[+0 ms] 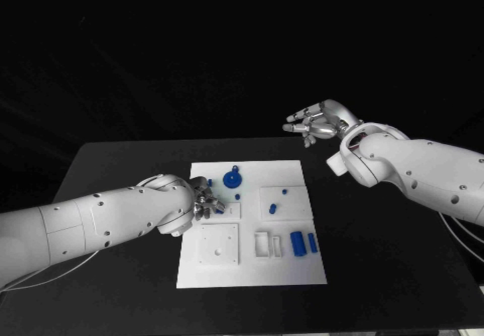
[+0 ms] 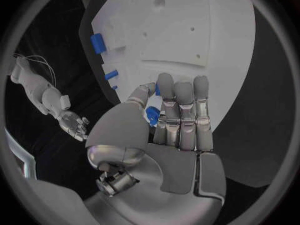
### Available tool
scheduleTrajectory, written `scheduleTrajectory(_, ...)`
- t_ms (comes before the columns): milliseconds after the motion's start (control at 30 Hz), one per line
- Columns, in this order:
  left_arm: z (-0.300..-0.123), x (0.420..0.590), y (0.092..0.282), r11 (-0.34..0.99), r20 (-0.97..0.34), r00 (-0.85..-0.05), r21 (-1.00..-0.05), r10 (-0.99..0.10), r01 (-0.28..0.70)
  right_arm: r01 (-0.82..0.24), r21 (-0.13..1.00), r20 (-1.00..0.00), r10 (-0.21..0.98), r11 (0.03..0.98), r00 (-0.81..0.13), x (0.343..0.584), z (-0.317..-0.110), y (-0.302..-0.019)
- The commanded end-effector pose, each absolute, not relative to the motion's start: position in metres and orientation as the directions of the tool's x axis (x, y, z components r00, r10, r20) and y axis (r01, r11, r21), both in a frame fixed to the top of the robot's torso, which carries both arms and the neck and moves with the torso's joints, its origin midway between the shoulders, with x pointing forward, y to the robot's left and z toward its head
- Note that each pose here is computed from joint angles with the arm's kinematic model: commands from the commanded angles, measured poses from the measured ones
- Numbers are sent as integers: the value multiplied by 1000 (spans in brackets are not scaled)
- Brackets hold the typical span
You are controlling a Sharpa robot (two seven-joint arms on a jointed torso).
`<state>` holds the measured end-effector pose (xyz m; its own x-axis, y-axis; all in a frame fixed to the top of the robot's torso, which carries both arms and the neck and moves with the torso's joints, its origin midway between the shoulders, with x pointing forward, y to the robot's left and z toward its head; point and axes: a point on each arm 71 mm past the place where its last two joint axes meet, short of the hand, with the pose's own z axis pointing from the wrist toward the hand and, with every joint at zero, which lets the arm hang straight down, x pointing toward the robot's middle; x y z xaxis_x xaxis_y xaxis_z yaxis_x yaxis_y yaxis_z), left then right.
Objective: Assemble the parts on the task board
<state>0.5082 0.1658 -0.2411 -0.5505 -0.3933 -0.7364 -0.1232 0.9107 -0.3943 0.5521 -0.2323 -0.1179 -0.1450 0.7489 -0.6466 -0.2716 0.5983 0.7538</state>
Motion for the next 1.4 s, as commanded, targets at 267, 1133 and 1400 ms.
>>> scheduleTrajectory(267,-246,505,163,924,-719,-598,-369,-352,-101,-270,760,-641,748,591,-170,552,-119,-229)
scheduleTrajectory(1133,-247,507,165,931,-727,-600,-352,-333,-90,-261,768,-634,751,585,-183,552,-120,-229)
scheduleTrajectory(1400,-246,508,165,933,-738,-590,-349,-328,-84,-261,768,-634,750,585,-186,552,-120,-228)
